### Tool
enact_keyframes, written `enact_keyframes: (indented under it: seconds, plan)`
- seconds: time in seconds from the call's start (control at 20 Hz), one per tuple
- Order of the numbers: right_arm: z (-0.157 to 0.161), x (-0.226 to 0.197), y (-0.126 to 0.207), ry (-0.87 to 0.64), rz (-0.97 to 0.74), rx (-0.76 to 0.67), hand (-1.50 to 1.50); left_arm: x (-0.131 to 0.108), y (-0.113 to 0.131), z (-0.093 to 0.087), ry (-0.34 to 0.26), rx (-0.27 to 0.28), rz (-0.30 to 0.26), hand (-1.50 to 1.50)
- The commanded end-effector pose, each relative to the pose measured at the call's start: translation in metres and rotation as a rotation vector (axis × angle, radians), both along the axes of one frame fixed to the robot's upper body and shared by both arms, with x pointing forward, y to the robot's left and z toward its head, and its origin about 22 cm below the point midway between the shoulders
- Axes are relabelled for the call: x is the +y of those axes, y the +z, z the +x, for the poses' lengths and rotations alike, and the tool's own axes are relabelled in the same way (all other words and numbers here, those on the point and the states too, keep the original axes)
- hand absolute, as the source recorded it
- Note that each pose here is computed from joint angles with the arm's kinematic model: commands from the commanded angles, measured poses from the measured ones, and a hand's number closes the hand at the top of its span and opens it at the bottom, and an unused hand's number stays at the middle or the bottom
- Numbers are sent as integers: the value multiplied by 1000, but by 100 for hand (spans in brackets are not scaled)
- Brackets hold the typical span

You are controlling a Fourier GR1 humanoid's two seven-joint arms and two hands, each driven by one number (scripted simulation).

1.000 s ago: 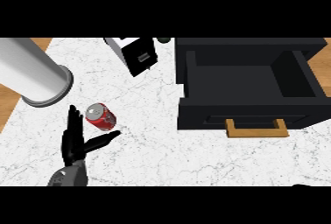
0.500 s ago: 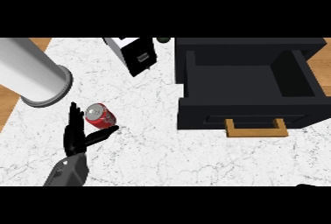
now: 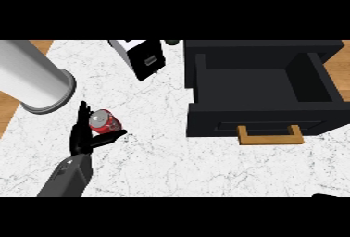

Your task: Pick up the can, place it into the drawer and close the drawer

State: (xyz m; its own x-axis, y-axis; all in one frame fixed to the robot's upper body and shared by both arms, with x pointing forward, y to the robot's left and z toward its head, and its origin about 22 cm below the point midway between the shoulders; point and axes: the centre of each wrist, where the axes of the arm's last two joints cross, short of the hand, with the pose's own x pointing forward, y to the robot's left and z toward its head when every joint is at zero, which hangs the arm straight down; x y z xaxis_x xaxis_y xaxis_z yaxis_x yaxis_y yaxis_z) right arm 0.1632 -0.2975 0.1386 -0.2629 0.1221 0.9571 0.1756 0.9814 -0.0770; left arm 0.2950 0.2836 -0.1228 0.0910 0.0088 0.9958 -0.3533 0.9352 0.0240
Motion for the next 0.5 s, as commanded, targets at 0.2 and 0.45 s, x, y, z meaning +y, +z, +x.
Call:
enact_keyframes:
  seconds: [0.2, 0.45]
  plan:
    - [-5, -4, -8, 5, -5, -2, -150, 5, 6, 12, -104, -40, -76, 150]
    - [12, -12, 8, 9, -6, -35, -150, -18, 3, 19, -131, -86, -101, 150]
